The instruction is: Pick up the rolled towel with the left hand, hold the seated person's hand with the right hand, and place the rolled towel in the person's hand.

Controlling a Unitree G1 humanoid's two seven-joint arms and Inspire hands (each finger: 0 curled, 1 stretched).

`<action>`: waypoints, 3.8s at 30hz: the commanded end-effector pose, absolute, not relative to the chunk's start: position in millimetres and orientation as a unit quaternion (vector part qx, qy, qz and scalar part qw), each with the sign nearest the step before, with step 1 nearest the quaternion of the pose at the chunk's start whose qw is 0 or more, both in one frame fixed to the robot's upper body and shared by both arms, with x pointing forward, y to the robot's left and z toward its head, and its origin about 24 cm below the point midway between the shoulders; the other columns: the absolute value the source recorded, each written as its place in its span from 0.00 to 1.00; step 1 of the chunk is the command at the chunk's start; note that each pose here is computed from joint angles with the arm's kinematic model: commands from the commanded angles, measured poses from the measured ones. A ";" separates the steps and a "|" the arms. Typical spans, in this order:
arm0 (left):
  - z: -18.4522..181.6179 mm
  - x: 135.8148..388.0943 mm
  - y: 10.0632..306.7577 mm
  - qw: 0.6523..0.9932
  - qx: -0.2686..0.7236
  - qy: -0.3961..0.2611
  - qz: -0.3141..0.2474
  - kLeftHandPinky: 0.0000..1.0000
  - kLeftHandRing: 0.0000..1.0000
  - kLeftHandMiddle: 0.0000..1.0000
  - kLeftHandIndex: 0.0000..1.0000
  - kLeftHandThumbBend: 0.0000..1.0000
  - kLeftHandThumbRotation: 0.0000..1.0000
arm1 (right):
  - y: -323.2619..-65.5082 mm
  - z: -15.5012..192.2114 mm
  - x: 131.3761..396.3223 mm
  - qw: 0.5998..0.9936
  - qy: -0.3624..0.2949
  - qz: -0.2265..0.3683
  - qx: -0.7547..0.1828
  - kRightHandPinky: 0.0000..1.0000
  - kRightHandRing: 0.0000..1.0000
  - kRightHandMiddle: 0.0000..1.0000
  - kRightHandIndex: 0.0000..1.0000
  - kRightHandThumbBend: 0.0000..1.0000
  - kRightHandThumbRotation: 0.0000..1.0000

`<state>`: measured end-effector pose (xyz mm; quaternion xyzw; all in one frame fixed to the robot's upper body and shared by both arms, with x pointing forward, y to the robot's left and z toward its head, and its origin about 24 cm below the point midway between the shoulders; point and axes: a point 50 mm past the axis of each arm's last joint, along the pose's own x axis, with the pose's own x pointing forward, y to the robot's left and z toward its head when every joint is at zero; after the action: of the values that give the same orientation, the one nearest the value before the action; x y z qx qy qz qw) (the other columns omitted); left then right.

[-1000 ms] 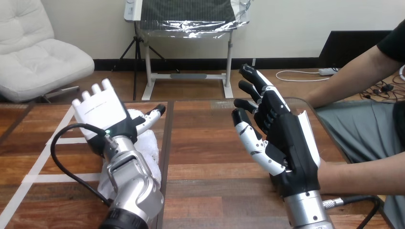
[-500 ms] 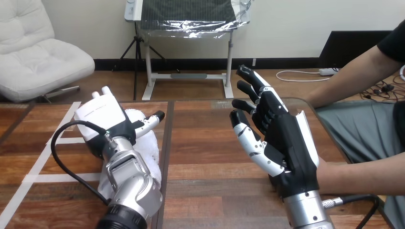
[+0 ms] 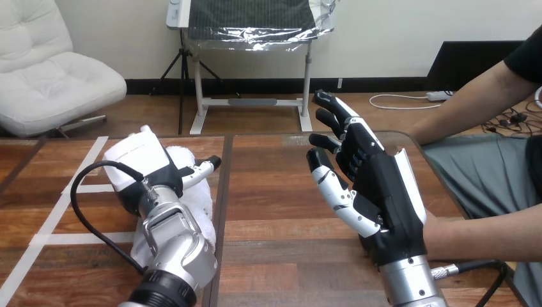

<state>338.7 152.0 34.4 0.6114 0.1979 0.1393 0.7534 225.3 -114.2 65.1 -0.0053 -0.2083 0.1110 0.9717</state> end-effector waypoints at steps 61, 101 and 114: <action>28.8 357.3 149.9 0.666 0.689 0.284 0.021 0.56 0.66 0.75 0.85 0.90 0.89 | -115.5 85.9 233.1 0.960 -0.245 0.137 -0.005 0.83 0.93 0.94 0.87 0.31 0.35; 14.5 348.5 147.1 0.719 0.661 0.210 0.051 0.16 0.21 0.30 0.58 0.67 0.00 | -117.0 87.8 233.5 0.959 -0.244 0.140 0.025 0.88 0.95 0.94 0.86 0.32 0.31; 9.3 343.2 146.1 0.762 0.629 0.135 0.081 0.15 0.21 0.31 0.52 0.73 0.01 | -116.9 87.7 233.8 0.960 -0.244 0.138 0.023 0.87 0.94 0.93 0.85 0.32 0.30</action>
<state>353.0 147.9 21.9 0.6438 0.1492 0.0826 0.7460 226.1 -119.4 65.8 0.0216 -0.1967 0.1349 0.9709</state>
